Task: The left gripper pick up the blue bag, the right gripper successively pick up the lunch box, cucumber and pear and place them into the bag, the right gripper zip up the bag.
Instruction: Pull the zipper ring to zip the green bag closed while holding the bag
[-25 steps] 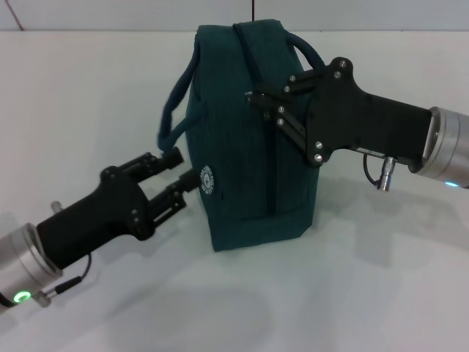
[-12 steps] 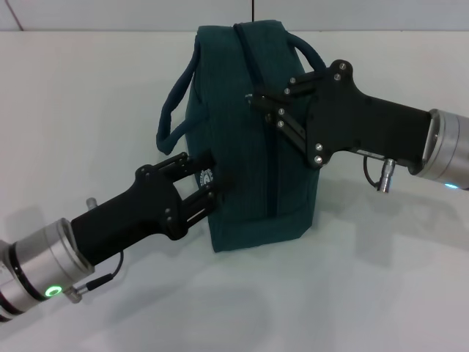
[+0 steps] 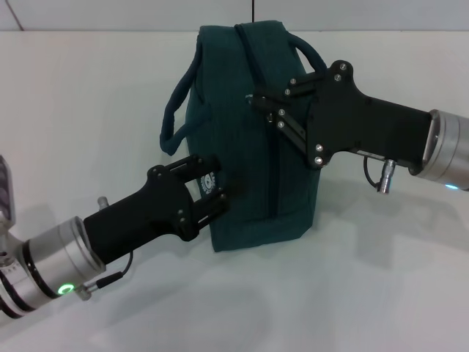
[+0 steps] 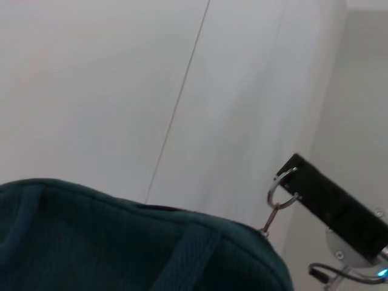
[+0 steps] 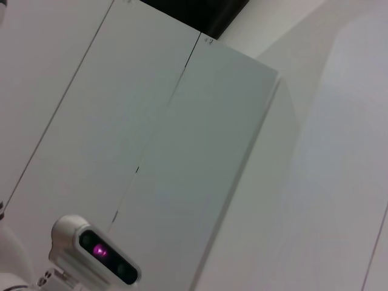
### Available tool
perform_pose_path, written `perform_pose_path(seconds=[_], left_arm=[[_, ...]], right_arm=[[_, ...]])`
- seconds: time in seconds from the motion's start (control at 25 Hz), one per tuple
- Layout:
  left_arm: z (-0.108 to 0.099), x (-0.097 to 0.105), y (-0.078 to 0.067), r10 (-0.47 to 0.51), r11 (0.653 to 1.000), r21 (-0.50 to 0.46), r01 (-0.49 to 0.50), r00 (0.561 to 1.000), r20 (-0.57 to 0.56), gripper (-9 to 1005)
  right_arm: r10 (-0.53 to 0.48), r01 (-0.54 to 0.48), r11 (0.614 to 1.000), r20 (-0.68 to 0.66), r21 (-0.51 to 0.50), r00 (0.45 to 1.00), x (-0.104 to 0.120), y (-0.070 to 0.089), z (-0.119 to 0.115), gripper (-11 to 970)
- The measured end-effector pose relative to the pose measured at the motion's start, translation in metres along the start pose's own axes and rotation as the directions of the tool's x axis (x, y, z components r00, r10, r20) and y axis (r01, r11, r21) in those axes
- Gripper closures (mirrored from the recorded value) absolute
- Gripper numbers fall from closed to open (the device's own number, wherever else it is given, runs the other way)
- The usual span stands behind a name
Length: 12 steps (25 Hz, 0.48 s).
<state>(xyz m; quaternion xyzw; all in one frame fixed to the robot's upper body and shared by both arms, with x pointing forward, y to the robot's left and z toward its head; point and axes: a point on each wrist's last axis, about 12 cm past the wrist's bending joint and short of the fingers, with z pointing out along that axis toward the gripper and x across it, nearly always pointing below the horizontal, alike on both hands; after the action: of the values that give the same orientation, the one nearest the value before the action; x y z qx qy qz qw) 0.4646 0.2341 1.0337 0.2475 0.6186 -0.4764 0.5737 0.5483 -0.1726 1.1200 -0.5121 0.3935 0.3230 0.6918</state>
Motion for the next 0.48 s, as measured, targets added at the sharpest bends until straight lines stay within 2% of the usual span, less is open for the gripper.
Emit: perform_pose_path(seconds=[0.4, 0.48], left_arm=[[0.0007, -0.0006, 0.0020, 0.097, 0.995, -0.026, -0.097, 0.995, 0.015, 526], [0.0004, -0.0019, 0.0036, 0.116, 0.992, -0.047, -0.115, 0.993, 0.029, 572]], right_arm=[[0.021, -0.021, 0.999, 0.007, 0.033, 1.000, 0.0011, -0.0006, -0.0019, 938], [0.029, -0.029, 0.999, 0.006, 0.041, 1.000, 0.0020, -0.0006, -0.0022, 938]])
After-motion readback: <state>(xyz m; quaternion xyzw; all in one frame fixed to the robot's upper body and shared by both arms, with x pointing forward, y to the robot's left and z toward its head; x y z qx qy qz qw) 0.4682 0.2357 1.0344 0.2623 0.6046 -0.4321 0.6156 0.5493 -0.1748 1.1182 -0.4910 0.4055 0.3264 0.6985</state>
